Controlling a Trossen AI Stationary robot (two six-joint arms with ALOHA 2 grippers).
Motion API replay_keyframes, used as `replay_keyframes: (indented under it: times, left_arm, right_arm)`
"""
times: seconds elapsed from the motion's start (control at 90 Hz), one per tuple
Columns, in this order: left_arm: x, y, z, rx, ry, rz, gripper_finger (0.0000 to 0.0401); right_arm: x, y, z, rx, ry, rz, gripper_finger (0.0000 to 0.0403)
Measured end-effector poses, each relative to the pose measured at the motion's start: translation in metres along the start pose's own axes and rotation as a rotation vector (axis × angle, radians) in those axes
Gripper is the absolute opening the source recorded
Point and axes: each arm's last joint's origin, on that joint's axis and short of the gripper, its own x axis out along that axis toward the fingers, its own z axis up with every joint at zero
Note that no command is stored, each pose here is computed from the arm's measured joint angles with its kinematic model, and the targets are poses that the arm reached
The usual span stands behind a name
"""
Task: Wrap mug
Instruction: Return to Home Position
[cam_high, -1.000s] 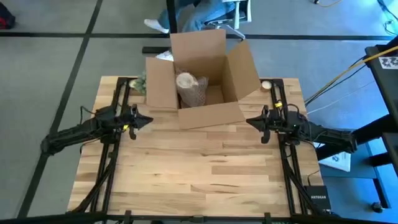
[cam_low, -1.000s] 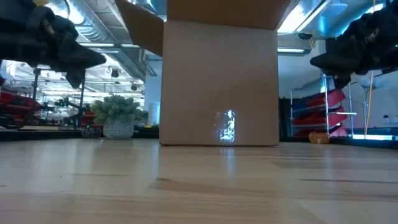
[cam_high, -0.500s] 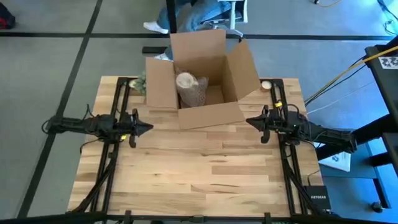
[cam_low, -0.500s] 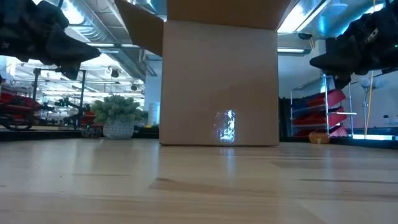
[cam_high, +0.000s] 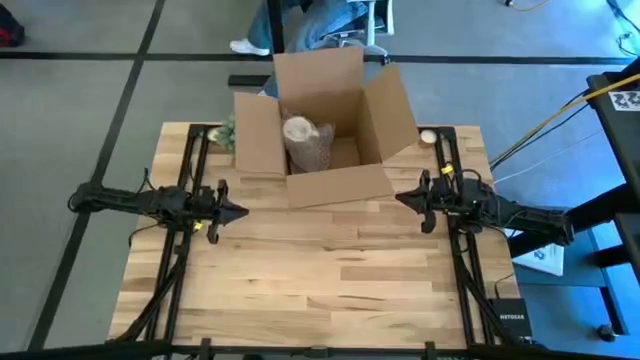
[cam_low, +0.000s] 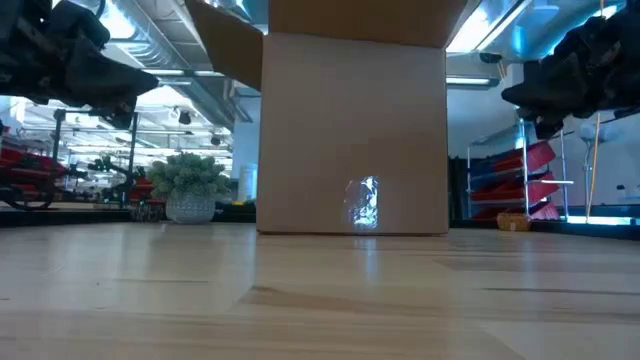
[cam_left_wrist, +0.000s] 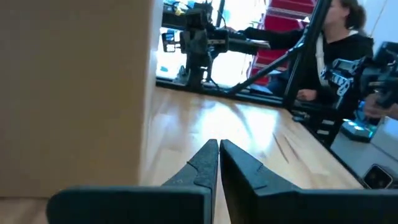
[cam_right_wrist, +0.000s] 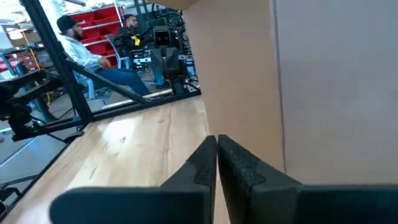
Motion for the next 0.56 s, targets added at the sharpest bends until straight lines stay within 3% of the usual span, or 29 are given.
replay_keyframes:
  times: [0.189,0.556]
  left_arm:
    - [0.0000,-0.0001,0.0000,-0.059,0.000,-0.003,0.0000]
    - [0.0000,-0.0001,0.0001,-0.057,0.000,-0.004,0.0000]
  right_arm:
    - [0.0000,-0.0002,0.0001,-0.008,-0.001,-0.004,0.0000]
    - [0.0000,-0.0002,0.0001,0.001,-0.002,-0.007,0.0000]
